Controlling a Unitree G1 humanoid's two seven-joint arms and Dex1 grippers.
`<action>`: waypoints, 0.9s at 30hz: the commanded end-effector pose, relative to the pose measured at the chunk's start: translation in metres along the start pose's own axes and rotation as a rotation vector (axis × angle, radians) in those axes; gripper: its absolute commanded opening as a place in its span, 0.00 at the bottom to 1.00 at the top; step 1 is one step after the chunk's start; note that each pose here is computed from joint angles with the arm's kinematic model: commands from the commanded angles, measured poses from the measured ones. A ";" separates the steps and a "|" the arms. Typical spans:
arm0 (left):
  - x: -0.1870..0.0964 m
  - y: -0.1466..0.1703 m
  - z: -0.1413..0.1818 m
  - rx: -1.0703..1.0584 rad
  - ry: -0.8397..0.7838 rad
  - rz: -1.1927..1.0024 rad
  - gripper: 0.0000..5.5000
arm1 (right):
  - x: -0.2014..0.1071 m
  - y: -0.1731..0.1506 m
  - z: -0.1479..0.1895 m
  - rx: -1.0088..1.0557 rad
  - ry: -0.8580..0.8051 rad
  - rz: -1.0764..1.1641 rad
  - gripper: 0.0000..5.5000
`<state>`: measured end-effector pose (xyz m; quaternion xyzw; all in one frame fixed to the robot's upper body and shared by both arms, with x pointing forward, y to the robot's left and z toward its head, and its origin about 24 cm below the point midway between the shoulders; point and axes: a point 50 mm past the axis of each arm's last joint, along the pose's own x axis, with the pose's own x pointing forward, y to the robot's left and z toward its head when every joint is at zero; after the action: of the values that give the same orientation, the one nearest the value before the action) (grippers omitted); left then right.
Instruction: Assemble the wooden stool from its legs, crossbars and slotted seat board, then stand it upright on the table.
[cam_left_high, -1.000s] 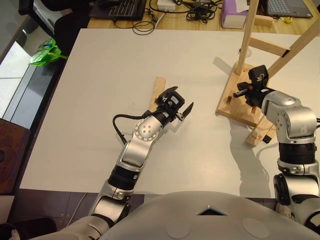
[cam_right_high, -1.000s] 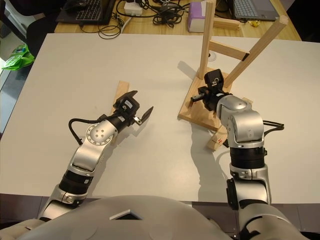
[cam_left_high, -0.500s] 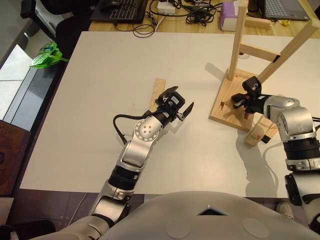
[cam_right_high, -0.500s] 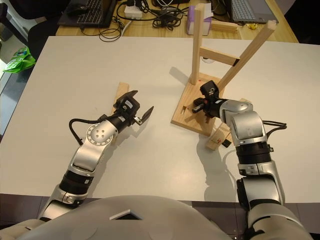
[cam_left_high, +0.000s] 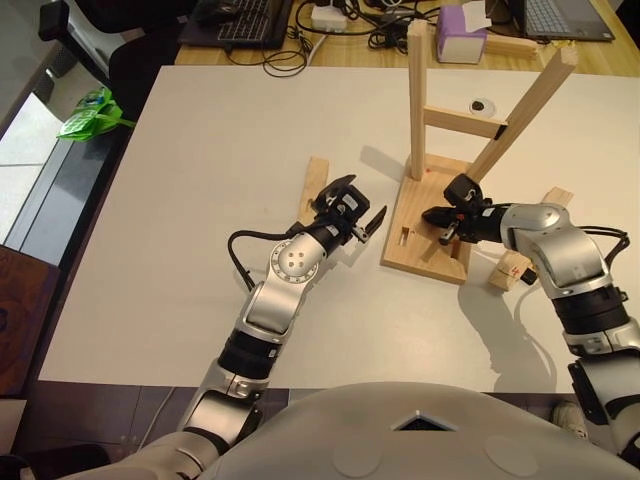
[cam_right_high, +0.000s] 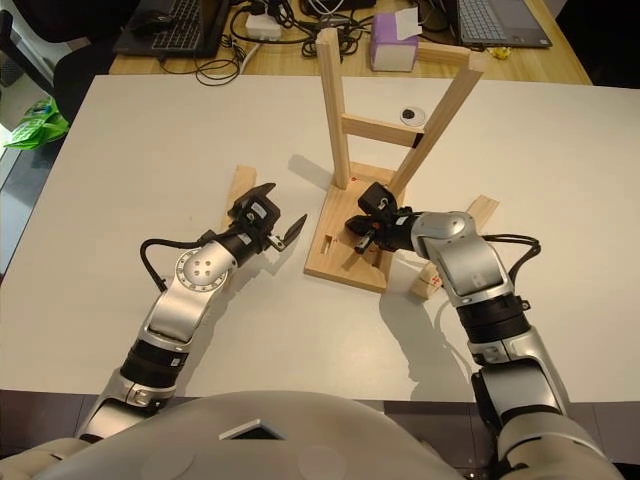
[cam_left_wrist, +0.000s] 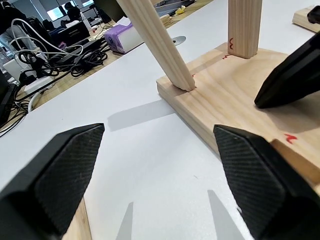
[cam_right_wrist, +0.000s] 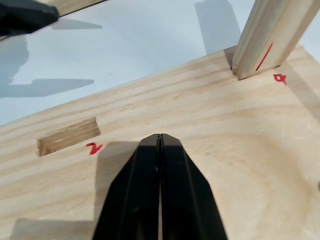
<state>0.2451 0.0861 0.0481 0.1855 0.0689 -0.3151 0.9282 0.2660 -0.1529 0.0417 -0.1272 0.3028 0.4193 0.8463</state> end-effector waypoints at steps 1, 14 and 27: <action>-0.011 0.037 0.028 0.032 -0.128 0.156 0.73 | -0.043 -0.009 0.032 -0.011 -0.249 -0.073 0.01; -0.075 0.066 0.027 -0.123 -0.150 0.278 0.73 | -0.182 -0.009 -0.022 -0.031 -0.119 -0.023 0.18; -0.080 0.035 -0.004 -0.058 0.027 0.166 0.73 | -0.227 -0.050 -0.082 -0.226 0.328 -0.156 0.35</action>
<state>0.2043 0.1597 0.0753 0.1628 0.0746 -0.2295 0.9567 0.1655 -0.3565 0.1131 -0.2541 0.3515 0.3531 0.8290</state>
